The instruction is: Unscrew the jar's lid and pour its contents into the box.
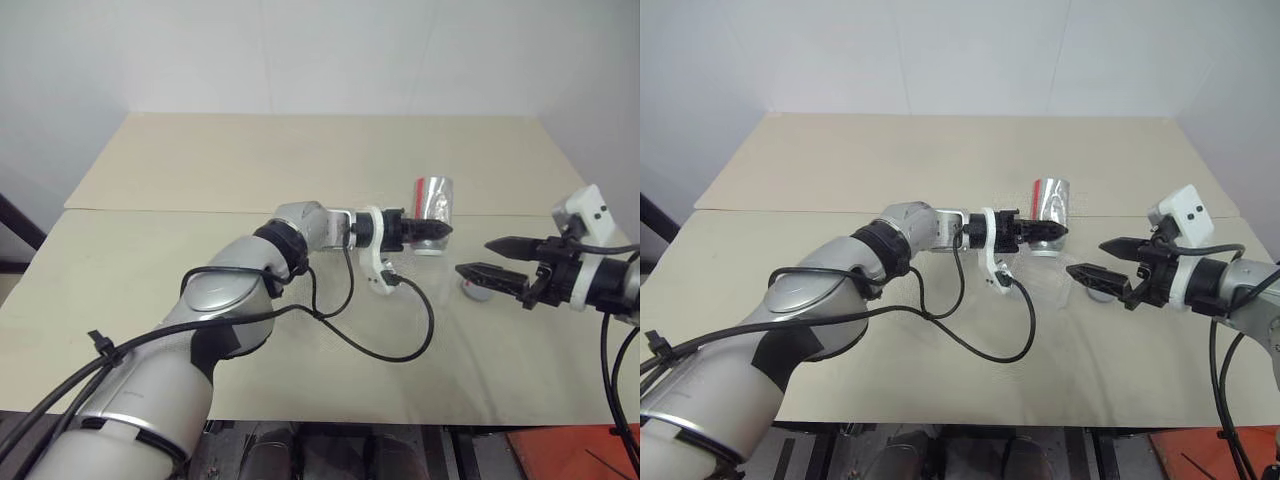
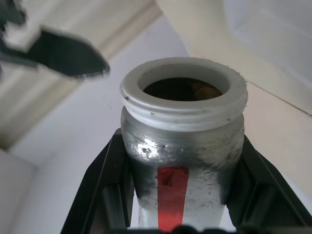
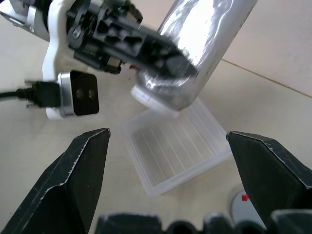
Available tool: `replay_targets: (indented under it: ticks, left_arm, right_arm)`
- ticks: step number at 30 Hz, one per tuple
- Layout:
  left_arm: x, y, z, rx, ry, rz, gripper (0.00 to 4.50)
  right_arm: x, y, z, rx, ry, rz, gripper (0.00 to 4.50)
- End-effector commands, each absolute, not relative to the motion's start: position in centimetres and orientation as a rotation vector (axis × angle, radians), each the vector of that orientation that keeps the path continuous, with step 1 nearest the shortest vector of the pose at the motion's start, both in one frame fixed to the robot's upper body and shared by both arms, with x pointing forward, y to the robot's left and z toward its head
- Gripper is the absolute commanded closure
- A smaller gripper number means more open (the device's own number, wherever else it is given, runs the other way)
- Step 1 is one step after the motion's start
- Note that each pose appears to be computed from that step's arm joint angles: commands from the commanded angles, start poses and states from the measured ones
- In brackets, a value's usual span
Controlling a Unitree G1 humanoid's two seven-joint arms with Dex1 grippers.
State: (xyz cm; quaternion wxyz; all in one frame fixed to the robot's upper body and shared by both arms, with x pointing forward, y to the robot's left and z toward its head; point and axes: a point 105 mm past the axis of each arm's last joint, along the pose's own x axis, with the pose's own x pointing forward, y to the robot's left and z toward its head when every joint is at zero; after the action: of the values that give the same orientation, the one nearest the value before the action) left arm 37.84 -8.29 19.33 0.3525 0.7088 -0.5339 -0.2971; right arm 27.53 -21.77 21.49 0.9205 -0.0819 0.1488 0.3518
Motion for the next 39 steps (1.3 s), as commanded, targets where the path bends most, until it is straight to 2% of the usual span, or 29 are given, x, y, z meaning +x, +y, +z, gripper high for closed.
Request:
replay_targets:
  ticks: [1,5,10,12,16,21,24,26,32,35,39]
  left_arm:
    - [39.8,-7.0,21.2,1.518,-1.001,-0.763,2.46]
    - [41.8,-5.4,23.1,1.135,-0.701,-0.748,2.46]
    - [44.0,-3.5,25.3,0.669,-0.454,-0.688,2.46]
    - [44.7,-2.7,25.0,0.643,-0.368,-0.686,2.46]
    - [45.5,-1.1,23.9,0.363,-0.192,-0.693,2.46]
    - [45.9,0.0,22.0,0.313,-0.111,-0.622,2.46]
    - [45.7,-0.2,22.3,0.403,-0.167,-0.618,2.46]
    - [45.4,-0.6,22.7,0.565,-0.244,-0.599,2.46]
    - [43.5,-4.0,24.8,1.395,-0.746,-0.447,2.46]
    - [42.0,-6.3,24.9,1.678,-0.989,-0.436,2.46]
    - [40.8,-8.2,23.3,1.964,-1.197,-0.452,2.46]
  right_arm:
    - [27.4,-21.6,22.5,-0.227,0.254,0.733,0.04]
    - [27.4,-21.7,22.5,-0.226,0.251,0.734,0.04]
    - [27.4,-21.7,22.5,-0.218,0.247,0.734,0.04]
    - [27.3,-21.6,22.5,-0.207,0.245,0.738,0.04]
    - [27.3,-21.3,22.2,-0.196,0.241,0.738,0.04]
    - [27.0,-21.1,22.0,-0.183,0.231,0.739,0.04]
    - [27.0,-21.1,22.0,-0.181,0.229,0.738,0.04]
    - [27.1,-21.1,22.1,-0.182,0.228,0.736,0.04]
    - [27.1,-21.6,22.5,-0.209,0.227,0.719,0.04]
    - [27.0,-22.0,22.7,-0.231,0.229,0.705,0.04]
    - [27.0,-22.2,22.8,-0.236,0.227,0.697,0.04]
